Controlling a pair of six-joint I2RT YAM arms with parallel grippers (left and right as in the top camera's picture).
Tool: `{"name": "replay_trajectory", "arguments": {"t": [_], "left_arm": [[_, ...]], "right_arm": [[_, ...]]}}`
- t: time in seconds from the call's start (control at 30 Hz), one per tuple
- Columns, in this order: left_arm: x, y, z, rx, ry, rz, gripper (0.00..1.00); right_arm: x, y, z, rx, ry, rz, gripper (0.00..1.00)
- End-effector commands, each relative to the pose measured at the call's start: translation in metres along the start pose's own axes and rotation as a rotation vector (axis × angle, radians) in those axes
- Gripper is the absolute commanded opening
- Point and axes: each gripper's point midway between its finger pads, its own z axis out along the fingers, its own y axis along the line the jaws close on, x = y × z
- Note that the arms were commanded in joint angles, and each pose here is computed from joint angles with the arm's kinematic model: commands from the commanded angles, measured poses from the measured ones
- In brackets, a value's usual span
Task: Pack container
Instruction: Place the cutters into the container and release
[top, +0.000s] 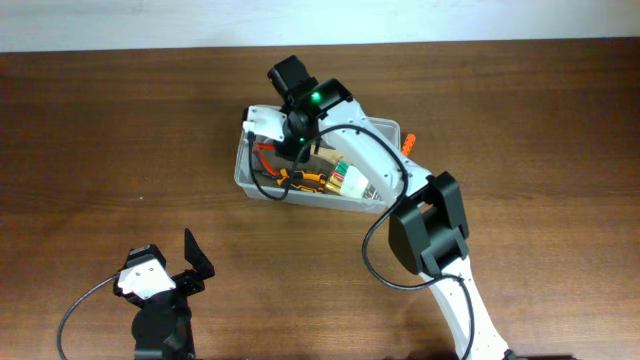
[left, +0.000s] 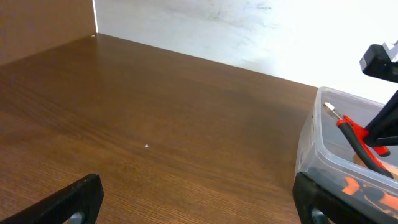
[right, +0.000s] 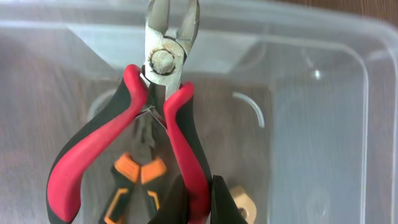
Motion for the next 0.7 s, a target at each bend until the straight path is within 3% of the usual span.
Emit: {"name": "replay_trajectory", "arguments": {"t": [0.0,0.37,0.4,0.47,0.5,0.53,0.67], "left_arm": [[0.001,0.0,0.0,0.0,0.0,0.01,0.99],[0.001,0.0,0.0,0.0,0.001,0.01,0.99],[0.001,0.0,0.0,0.0,0.001,0.01,0.99],[0.001,0.0,0.0,0.0,0.0,0.01,0.99],[0.001,0.0,0.0,0.0,0.0,0.01,0.99],[0.001,0.0,0.0,0.0,0.001,0.01,0.99],[0.001,0.0,0.0,0.0,0.0,0.01,0.99]], "right_arm": [[0.012,-0.007,-0.001,-0.015,-0.004,0.033,0.04],[0.017,-0.013,0.005,-0.016,-0.012,0.049,0.04],[0.017,-0.012,0.006,-0.02,-0.014,0.05,0.08],[0.018,-0.012,0.005,-0.021,-0.012,0.051,0.57],[0.017,-0.012,0.003,-0.02,-0.013,0.065,0.87],[0.016,-0.013,0.0,-0.016,-0.015,0.097,0.99],[0.026,-0.04,-0.035,0.138,0.047,0.349,0.99]]}}
